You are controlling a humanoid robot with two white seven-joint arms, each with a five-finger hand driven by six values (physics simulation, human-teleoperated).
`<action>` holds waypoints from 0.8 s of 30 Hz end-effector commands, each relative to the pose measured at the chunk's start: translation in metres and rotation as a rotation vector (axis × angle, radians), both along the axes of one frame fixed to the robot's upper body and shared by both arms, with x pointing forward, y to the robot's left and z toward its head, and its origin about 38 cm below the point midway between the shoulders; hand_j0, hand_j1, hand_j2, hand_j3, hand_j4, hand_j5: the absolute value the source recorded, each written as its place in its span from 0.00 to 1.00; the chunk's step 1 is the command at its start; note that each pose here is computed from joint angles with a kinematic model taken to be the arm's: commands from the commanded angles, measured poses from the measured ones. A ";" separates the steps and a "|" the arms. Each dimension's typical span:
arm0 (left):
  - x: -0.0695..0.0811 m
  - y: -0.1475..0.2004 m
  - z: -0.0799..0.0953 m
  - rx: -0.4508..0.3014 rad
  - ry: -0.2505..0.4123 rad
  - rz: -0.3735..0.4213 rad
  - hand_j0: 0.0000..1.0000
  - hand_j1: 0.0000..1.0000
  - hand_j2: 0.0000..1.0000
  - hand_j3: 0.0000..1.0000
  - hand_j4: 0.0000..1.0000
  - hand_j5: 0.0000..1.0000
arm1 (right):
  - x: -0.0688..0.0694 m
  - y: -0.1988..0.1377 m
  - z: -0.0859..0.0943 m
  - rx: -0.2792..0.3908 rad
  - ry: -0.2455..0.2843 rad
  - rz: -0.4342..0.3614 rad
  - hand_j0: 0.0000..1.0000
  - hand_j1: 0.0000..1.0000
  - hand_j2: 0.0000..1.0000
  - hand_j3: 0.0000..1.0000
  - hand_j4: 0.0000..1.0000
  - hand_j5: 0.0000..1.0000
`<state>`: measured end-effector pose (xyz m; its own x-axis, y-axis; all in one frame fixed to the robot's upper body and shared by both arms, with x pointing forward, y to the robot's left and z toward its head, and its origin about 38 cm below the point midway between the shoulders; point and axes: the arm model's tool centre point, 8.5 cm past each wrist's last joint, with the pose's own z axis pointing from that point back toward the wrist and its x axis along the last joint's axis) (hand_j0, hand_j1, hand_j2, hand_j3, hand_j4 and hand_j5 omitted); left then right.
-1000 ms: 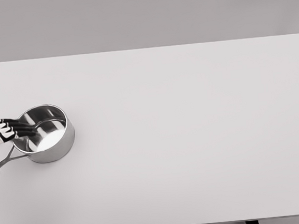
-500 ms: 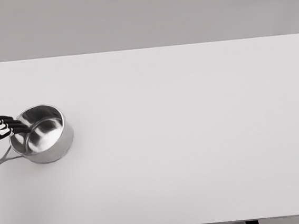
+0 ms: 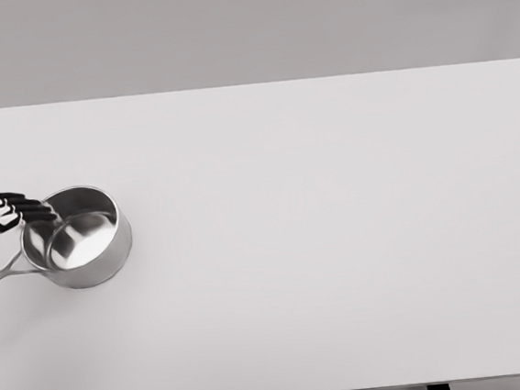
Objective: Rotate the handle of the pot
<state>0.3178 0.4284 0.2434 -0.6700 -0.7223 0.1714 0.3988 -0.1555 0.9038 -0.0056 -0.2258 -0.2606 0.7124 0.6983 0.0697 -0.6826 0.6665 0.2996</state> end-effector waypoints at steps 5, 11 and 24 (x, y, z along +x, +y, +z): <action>-0.003 -0.005 -0.003 -0.069 0.035 0.018 1.00 1.00 1.00 1.00 1.00 1.00 | 0.000 0.000 0.000 0.000 0.000 0.000 1.00 1.00 1.00 1.00 1.00 1.00; -0.004 -0.003 -0.005 -0.106 0.001 0.036 1.00 1.00 1.00 1.00 1.00 1.00 | 0.000 0.000 0.000 0.000 0.000 0.000 1.00 1.00 1.00 1.00 1.00 1.00; -0.016 -0.001 -0.020 -0.177 -0.099 0.043 1.00 1.00 1.00 1.00 1.00 1.00 | 0.000 0.000 0.000 0.000 0.000 0.000 1.00 1.00 1.00 1.00 1.00 1.00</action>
<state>0.3029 0.4264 0.2236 -0.6532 -0.7174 0.2421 0.3307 0.0173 0.9436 -0.0056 -0.2258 -0.2606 0.7124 0.6983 0.0696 -0.6826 0.6665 0.2996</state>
